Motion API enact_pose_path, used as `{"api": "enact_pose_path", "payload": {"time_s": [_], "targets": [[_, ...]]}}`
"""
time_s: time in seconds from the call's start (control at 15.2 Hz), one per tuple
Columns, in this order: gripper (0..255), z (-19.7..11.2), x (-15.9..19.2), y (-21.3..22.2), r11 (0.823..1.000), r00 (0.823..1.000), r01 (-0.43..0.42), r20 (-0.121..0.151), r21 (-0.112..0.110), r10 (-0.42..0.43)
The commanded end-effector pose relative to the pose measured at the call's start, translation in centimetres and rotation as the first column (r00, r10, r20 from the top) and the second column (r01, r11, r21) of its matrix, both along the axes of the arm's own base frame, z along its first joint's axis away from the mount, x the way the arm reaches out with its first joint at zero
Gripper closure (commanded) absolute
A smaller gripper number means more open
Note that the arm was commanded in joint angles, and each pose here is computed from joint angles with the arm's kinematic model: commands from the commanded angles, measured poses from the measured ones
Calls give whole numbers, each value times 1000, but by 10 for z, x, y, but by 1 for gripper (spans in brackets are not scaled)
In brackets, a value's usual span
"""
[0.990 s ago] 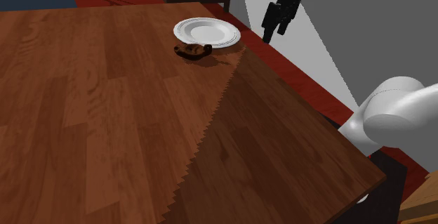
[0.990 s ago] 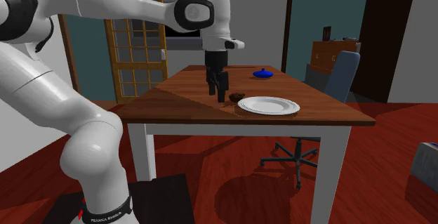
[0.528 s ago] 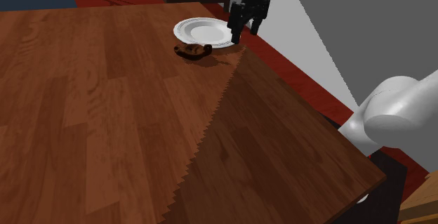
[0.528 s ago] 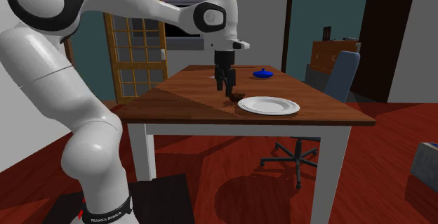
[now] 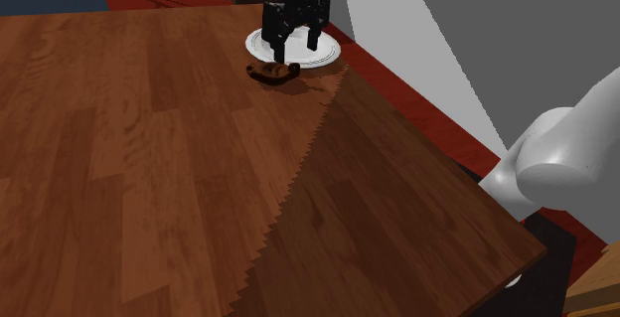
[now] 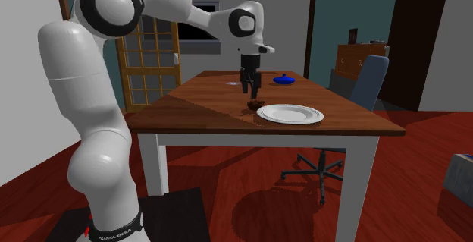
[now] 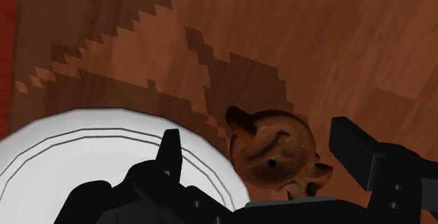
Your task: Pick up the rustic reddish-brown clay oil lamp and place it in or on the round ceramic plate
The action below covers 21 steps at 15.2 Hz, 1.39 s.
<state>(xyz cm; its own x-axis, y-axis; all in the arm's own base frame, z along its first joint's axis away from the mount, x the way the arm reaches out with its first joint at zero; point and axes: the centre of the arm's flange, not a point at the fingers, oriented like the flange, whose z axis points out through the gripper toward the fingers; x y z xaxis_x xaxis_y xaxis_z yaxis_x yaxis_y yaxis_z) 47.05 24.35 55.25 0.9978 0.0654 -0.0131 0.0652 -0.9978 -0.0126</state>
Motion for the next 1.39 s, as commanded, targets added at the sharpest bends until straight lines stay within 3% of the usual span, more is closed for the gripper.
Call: {"api": "enact_pose_path", "payload": {"time_s": [0.0,0.53,1.06,1.12,1.32], "targets": [[0,-1,20,21,1000,1000,3,-2,0,-3],[0,-41,21,23,1000,1000,3,-3,0,-3],[0,-41,21,23,1000,1000,3,-3,0,-3],[255,-41,21,23,1000,1000,3,-3,0,-3],[255,-41,21,23,1000,1000,3,-3,0,-3]]}}
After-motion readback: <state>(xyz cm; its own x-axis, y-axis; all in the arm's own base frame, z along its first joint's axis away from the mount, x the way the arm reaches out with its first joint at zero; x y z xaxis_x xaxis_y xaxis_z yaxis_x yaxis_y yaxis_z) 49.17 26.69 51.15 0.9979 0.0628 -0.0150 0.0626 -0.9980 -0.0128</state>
